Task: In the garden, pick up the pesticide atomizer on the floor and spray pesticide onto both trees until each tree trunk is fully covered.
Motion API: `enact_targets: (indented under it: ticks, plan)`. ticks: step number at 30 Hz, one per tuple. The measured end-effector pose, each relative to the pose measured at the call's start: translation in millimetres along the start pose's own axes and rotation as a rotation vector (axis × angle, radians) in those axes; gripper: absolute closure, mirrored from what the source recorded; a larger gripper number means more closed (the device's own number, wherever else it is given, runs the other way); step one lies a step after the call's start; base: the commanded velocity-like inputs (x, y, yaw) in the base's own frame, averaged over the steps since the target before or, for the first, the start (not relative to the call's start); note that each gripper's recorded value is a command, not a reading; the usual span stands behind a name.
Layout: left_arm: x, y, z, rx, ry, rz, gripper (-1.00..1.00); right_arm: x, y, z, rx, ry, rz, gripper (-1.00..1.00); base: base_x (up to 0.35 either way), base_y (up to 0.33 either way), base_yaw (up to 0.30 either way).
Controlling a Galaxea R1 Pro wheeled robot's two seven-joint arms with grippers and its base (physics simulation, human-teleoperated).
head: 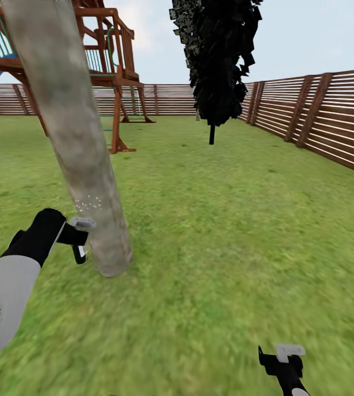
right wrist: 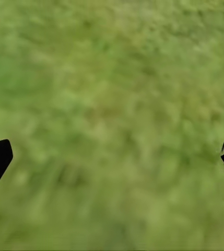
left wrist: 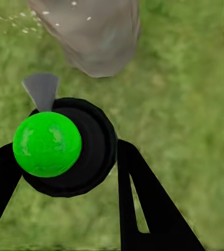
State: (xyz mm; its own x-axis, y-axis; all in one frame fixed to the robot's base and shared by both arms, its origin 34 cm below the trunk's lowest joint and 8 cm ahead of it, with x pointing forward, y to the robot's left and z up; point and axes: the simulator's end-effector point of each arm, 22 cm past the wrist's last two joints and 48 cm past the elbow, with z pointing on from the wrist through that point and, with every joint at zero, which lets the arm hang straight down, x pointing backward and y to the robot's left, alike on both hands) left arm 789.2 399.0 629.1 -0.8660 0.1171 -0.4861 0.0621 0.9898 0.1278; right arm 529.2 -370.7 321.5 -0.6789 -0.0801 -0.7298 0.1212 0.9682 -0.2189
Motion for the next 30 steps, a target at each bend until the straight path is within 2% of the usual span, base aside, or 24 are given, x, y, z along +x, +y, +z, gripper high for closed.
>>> enact_targets:
  ticks: [3, 9, 11, 13, 16, 25, 30]
  plan:
    - [4.9, 4.7, 1.7, -0.022, 0.014, 0.012, 1.00, 0.1, 0.1, 0.0, 0.000, 0.000, 0.000, -1.00, 0.135, -0.256, 0.276]
    - [17.1, -5.7, 10.4, -0.009, 0.034, 0.016, 1.00, -0.1, -1.1, 0.1, 0.002, 0.000, 0.000, -1.00, 0.227, -0.201, 0.045]
    - [28.5, -1.6, 15.7, -0.017, 0.055, 0.014, 1.00, -0.2, -1.5, 0.2, 0.003, 0.000, 0.000, -1.00, 0.050, -0.208, 0.000]
    - [46.5, 18.4, 19.6, -0.049, 0.086, 0.007, 1.00, -0.3, -1.3, 0.0, 0.002, -0.001, -0.001, -1.00, -0.221, -0.200, 0.000]
    - [79.7, 18.8, 33.3, -0.044, 0.135, 0.006, 1.00, 0.1, -1.1, 0.1, 0.001, 0.000, -0.001, -1.00, -0.124, -0.066, 0.005]
    - [80.1, 15.8, 34.8, -0.053, 0.132, 0.006, 1.00, 0.5, -0.2, 0.1, 0.001, 0.001, 0.001, -1.00, 0.000, -0.002, 0.225]
    - [79.3, 15.6, 34.6, -0.057, 0.129, 0.012, 1.00, 0.2, -2.4, 0.3, 0.005, -0.001, 0.001, -1.00, 0.229, -0.121, 0.029]
